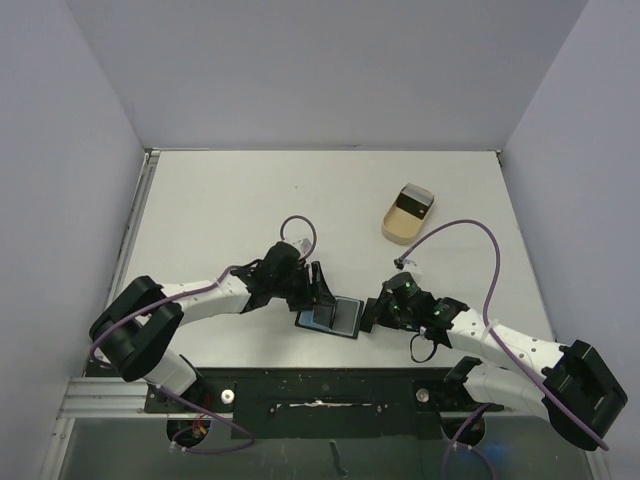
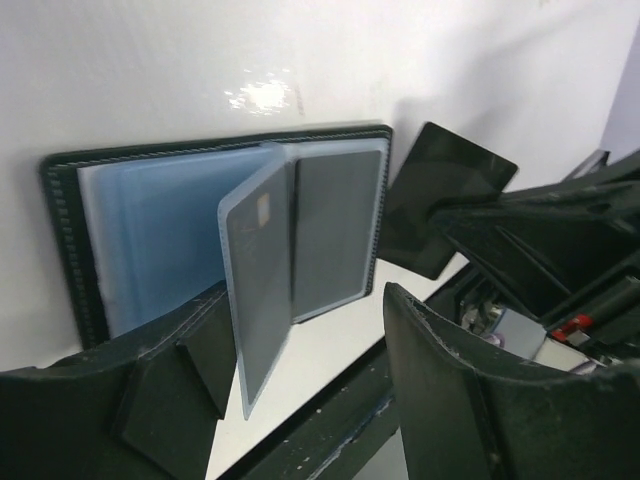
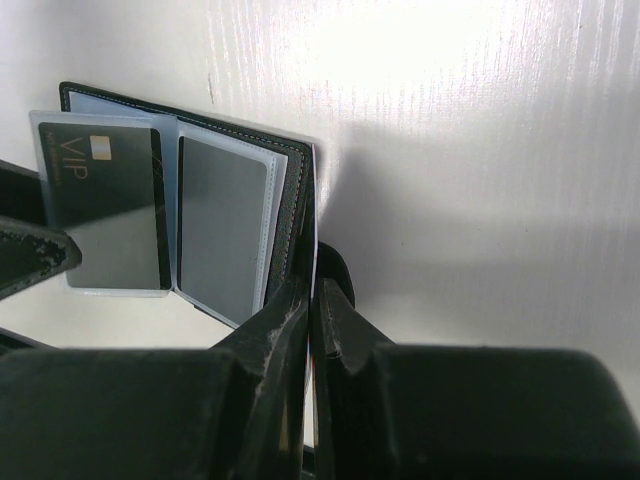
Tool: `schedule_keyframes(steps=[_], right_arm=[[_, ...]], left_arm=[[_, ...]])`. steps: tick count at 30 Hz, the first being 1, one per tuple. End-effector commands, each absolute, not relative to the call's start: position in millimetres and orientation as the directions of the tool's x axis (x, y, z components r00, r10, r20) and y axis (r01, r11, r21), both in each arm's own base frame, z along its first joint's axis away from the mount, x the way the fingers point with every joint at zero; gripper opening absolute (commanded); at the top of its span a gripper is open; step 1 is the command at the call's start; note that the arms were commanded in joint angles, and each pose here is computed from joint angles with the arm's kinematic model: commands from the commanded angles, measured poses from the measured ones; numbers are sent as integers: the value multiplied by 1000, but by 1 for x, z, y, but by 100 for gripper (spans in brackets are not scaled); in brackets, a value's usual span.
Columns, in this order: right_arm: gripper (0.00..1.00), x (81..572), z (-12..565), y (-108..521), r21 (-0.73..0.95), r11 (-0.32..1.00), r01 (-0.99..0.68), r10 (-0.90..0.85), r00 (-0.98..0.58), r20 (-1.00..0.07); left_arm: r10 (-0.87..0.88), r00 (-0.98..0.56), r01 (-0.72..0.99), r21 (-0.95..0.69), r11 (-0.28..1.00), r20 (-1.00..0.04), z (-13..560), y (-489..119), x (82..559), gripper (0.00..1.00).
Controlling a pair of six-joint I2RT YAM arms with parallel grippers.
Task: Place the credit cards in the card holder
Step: Turn over the card slot in the card holder.
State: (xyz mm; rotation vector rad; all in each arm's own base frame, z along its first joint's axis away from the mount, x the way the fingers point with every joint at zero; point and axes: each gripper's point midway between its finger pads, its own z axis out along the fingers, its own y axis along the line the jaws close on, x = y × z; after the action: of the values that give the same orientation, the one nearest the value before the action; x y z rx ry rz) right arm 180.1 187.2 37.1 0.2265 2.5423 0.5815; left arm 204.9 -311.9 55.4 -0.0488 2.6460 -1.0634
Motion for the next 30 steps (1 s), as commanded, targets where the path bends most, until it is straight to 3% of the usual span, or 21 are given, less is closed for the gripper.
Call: schedule_keyframes(steps=[1, 10, 17, 21, 30], right_arm=[[0, 186, 38, 185, 428, 903, 42, 264, -840, -474], [0, 192, 47, 182, 399, 916, 39, 251, -832, -495], [0, 198, 85, 161, 362, 929, 74, 283, -773, -568], [0, 197, 107, 155, 377, 923, 72, 300, -746, -594], [0, 201, 128, 213, 586, 800, -127, 301, -760, -575]], left_arm=[[-137, -942, 156, -762, 628, -306, 95, -339, 205, 57], [-98, -949, 204, -821, 534, -300, 115, -370, 192, 57], [-101, -943, 216, -816, 536, -316, 123, -370, 199, 57], [-121, -935, 195, -765, 614, -335, 115, -356, 208, 57], [-186, -905, 85, -591, 802, -383, 87, -288, 234, 51]])
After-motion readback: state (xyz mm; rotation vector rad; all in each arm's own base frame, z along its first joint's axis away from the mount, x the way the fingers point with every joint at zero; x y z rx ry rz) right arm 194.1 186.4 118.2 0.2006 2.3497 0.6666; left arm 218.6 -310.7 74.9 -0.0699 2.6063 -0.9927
